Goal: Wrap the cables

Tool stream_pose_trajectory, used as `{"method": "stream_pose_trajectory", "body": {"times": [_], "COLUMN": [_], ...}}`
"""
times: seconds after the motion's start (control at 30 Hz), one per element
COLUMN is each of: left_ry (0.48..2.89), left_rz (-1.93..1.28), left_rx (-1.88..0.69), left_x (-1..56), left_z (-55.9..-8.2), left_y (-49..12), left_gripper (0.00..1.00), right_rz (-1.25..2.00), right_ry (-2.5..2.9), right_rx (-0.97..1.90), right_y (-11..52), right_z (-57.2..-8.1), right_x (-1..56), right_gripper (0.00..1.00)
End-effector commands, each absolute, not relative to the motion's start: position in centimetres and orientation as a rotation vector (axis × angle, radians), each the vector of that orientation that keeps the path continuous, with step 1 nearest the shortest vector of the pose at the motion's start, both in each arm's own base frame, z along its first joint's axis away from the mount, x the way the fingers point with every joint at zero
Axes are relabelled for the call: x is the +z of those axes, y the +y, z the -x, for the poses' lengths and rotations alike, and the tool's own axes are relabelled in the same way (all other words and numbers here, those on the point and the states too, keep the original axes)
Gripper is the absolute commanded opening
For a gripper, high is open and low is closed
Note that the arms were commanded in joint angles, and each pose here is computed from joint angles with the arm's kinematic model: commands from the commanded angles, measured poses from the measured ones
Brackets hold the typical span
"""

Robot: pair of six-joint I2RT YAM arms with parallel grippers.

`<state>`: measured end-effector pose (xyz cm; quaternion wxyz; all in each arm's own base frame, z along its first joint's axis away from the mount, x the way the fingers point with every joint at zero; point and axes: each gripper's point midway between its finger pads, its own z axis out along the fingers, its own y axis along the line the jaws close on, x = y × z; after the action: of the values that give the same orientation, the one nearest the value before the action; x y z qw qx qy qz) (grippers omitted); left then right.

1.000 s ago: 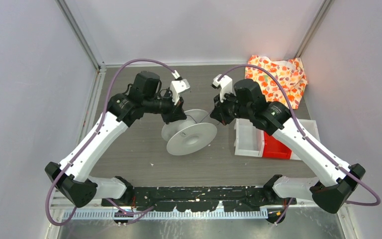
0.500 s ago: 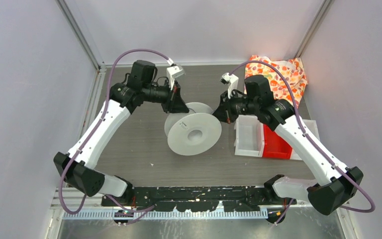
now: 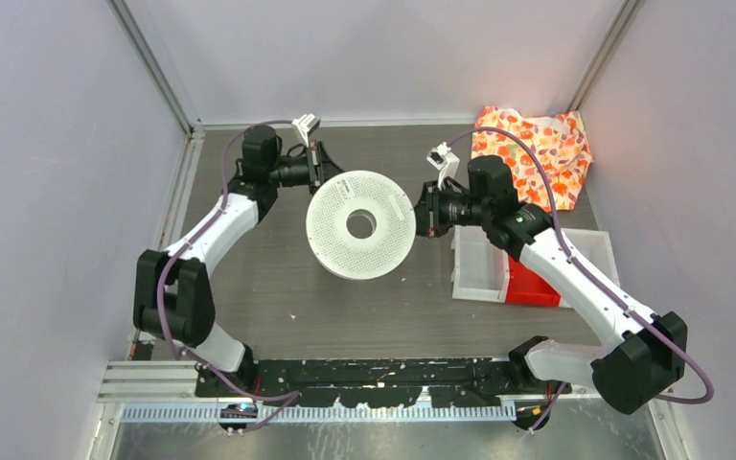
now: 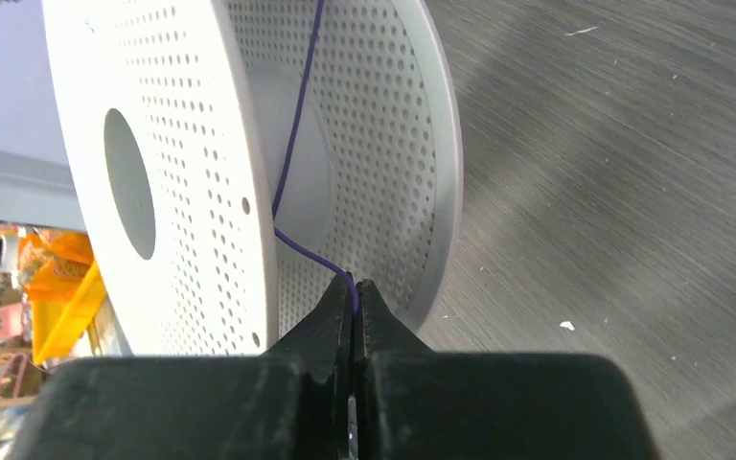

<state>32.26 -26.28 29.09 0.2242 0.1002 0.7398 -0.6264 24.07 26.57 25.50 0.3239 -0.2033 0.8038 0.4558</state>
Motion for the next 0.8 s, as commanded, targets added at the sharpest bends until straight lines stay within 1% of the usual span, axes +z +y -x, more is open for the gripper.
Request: {"method": "stream_pose_trajectory", "body": {"times": [0.0, 0.17, 0.27, 0.53, 0.77], "left_ry": [1.921, 1.903, 1.881, 1.836, 1.783], "left_rz": [-0.020, 0.210, 0.270, 0.163, 0.075], "left_rx": [-1.800, -1.796, -1.761, -1.713, -1.697], "left_x": [31.1, 28.8, 28.2, 29.2, 30.4], "left_z": [-35.3, -37.2, -37.7, -38.1, -38.2], "left_y": [-26.6, -26.1, -25.7, -25.3, -25.3], "left_gripper": [0.00, 0.01, 0.00, 0.00, 0.00], "right_rz": [0.477, 0.284, 0.130, -0.101, -0.302], "right_ry": [1.969, 1.983, 2.029, 2.256, 2.326], "right_rx": [1.297, 1.281, 1.294, 1.401, 1.584], "right_y": [28.1, 28.1, 28.2, 29.1, 30.2], "right_z": [-24.7, -26.8, -28.2, -28.9, -28.8], "right_x": [29.5, 28.8, 28.4, 27.6, 27.3], "right_gripper": [0.01, 0.00, 0.01, 0.01, 0.01]}}
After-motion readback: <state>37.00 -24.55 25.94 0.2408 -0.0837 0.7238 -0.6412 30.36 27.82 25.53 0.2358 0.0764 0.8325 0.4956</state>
